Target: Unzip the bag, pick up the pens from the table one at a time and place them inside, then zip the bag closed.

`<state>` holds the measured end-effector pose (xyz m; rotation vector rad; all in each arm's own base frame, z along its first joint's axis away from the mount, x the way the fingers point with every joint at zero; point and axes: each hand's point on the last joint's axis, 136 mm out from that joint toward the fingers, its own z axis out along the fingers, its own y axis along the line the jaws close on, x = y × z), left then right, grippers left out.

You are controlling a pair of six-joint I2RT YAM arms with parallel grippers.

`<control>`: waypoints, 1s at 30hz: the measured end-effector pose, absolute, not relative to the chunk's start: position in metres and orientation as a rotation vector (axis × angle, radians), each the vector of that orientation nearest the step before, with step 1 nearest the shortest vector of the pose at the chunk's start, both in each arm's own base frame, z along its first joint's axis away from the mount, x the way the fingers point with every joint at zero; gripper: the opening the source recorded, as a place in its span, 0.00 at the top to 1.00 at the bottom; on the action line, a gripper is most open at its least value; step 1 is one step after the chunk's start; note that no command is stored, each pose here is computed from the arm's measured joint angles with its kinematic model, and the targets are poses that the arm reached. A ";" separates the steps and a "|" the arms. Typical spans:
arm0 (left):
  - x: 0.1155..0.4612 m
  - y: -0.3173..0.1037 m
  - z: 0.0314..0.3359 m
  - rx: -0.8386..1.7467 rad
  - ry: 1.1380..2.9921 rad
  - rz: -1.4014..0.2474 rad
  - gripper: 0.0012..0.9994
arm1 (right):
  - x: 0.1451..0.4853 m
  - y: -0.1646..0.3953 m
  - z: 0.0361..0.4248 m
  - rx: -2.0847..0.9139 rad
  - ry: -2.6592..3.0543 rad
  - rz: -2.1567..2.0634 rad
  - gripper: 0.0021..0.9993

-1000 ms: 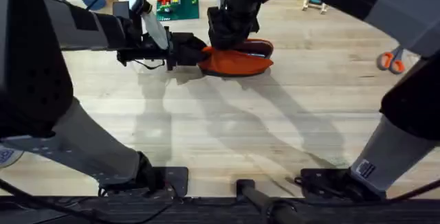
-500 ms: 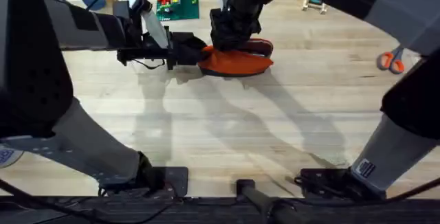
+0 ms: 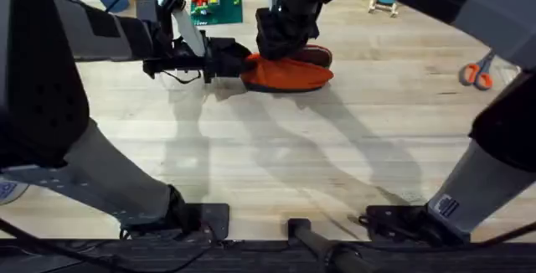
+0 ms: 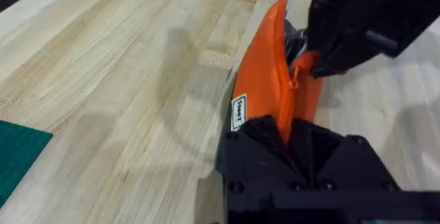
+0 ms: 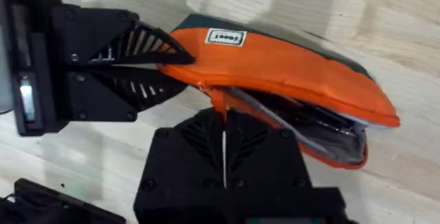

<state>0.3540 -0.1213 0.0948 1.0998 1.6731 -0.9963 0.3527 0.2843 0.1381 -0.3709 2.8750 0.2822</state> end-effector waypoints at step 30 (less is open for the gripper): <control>0.355 -0.121 0.095 1.068 1.702 -1.021 0.96 | 0.355 0.247 0.139 -0.291 2.859 0.331 0.97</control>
